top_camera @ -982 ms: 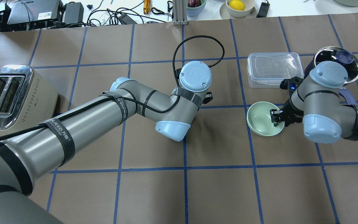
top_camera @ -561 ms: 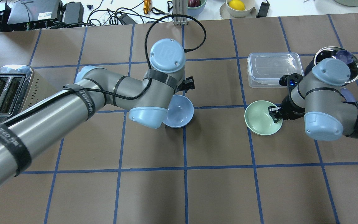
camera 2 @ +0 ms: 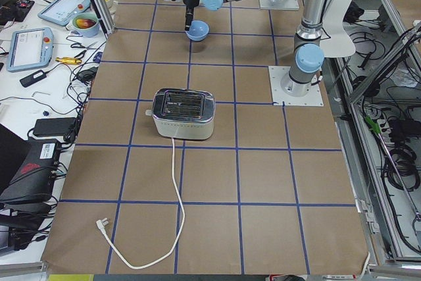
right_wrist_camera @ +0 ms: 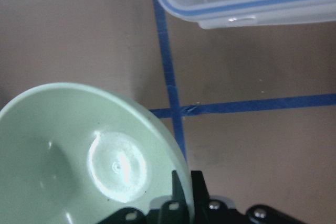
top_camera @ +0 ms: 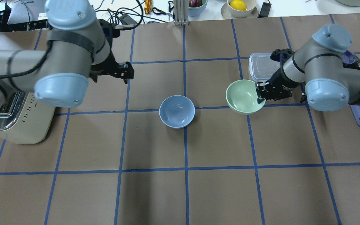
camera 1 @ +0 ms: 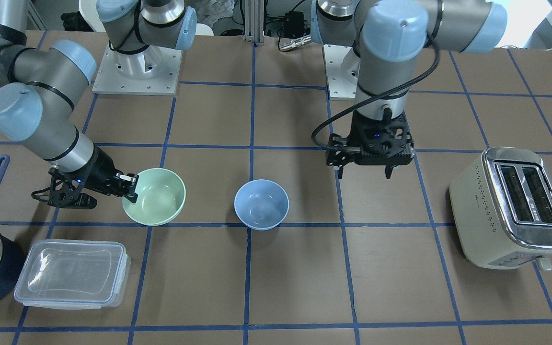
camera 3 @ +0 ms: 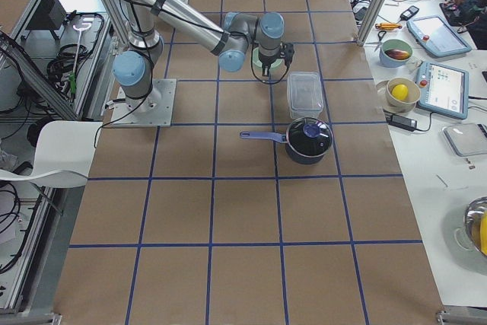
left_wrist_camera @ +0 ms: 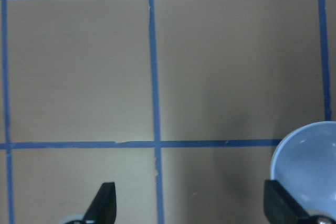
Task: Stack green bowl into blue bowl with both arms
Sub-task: 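Carry the green bowl over the blue bowl with the right gripper, then lower the green bowl into the blue bowl and open the right gripper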
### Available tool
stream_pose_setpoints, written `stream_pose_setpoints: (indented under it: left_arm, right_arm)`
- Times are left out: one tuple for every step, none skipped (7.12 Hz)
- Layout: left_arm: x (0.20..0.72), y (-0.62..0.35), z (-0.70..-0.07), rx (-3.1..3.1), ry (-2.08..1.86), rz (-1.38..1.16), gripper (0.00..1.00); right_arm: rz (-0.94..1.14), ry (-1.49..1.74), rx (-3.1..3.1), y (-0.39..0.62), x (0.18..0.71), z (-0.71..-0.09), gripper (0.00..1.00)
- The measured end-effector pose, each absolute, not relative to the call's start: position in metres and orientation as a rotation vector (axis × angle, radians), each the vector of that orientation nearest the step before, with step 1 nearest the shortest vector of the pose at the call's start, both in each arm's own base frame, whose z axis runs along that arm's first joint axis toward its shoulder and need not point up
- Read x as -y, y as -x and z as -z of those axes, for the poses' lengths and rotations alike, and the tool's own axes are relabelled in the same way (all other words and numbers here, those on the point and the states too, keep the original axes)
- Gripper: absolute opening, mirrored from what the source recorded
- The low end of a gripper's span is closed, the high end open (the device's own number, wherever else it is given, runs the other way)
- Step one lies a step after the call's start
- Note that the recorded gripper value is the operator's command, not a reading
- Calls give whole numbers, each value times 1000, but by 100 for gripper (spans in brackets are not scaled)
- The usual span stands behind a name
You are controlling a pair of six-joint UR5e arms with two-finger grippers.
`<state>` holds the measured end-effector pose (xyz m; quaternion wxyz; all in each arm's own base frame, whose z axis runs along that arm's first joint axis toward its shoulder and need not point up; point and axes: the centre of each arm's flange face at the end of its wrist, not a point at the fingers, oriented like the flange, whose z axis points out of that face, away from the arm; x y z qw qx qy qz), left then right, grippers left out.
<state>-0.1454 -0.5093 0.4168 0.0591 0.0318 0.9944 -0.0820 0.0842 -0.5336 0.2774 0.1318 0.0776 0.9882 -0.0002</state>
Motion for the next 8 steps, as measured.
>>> stream_pose_setpoints:
  left_arm:
    - [501, 117, -445, -3022, -93, 239, 100]
    - [499, 100, -474, -3041, -62, 275, 100]
    - [505, 90, -495, -3051, -13, 307, 100]
    - [514, 87, -511, -3069, 65, 313, 100]
    - [519, 89, -521, -3094, 140, 286, 100]
    - [520, 90, -525, -3112, 176, 243, 100]
    - [522, 91, -523, -3124, 189, 215, 100]
    - [523, 92, -519, -3129, 194, 198, 100]
  right_arm:
    - [1, -286, -2856, -122, 538, -292, 1]
    - [-8, -324, -2848, -164, 533, -300, 2]
    - [-13, -338, -2844, -206, 525, -301, 2]
    - [6, -342, -2841, -242, 519, -295, 4]
    - [30, -329, -2851, -269, 515, -284, 6]
    - [43, -305, -2880, -286, 511, -272, 11]
    - [43, -287, -2906, -295, 509, -262, 20]
    - [38, -279, -2917, -299, 509, -256, 27]
